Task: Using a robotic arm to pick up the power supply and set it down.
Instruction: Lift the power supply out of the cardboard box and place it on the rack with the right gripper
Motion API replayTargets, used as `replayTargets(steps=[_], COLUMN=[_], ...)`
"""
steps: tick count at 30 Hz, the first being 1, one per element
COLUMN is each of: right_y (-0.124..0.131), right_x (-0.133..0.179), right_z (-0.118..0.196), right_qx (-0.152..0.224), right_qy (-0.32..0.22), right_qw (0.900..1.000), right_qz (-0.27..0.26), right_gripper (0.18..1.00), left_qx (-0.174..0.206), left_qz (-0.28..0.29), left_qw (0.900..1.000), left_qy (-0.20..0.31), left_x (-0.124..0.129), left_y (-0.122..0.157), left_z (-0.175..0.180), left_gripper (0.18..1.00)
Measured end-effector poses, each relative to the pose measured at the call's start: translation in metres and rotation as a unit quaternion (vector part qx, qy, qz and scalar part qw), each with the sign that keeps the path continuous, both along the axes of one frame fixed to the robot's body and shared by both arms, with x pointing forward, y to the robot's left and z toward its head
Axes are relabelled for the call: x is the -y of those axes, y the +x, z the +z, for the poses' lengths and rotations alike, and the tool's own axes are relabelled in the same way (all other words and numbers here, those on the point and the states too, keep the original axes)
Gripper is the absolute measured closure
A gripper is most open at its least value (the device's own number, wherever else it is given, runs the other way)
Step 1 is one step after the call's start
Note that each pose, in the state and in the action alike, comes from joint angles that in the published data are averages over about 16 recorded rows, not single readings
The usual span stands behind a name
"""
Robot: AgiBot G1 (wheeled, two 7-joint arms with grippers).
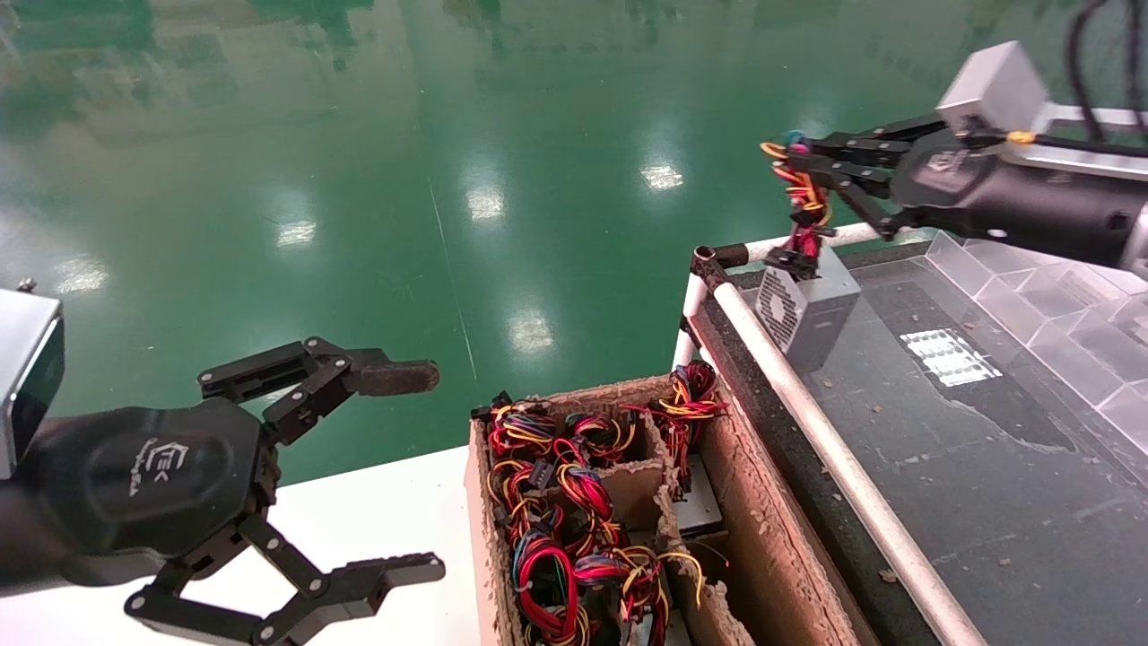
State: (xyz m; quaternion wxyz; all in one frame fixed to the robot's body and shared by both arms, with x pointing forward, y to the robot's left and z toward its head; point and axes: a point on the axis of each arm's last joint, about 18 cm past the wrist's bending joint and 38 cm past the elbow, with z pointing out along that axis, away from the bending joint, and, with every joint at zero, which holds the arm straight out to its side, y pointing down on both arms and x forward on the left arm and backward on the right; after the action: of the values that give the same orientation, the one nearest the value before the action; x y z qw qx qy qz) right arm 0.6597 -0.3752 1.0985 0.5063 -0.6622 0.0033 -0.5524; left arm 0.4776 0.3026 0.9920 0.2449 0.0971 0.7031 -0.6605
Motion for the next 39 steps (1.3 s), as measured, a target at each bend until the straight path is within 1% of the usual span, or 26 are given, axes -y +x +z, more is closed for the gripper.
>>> replayTargets(steps=[14,23,30,39], right_y=[0.035,0.05,0.057,0.064], right_x=[-0.034,-0.05,-0.055,-0.049], right_z=[0.01,0.016,0.017,0.012], right_qx=[0.013,0.02,0.019,0.014], right_qy=[0.01,0.012,0.013,0.013], right_qw=[0.999,0.998,0.997,0.995], right_qz=[-0.035,-0.056,-0.071,-0.096], right_gripper=[0.942,0.942,0.942,0.942], left_qx=[0.0,0.0,0.0,0.0], left_qz=[0.0,0.0,0.0,0.0], left_qw=[1.0,1.0,1.0,1.0], left_qy=[0.0,0.0,0.0,0.0], left_x=[0.0,0.0,0.0,0.0], left_y=[0.0,0.0,0.0,0.0], left_z=[0.0,0.0,0.0,0.0], left_gripper=[0.184,0.184,0.184,0.184])
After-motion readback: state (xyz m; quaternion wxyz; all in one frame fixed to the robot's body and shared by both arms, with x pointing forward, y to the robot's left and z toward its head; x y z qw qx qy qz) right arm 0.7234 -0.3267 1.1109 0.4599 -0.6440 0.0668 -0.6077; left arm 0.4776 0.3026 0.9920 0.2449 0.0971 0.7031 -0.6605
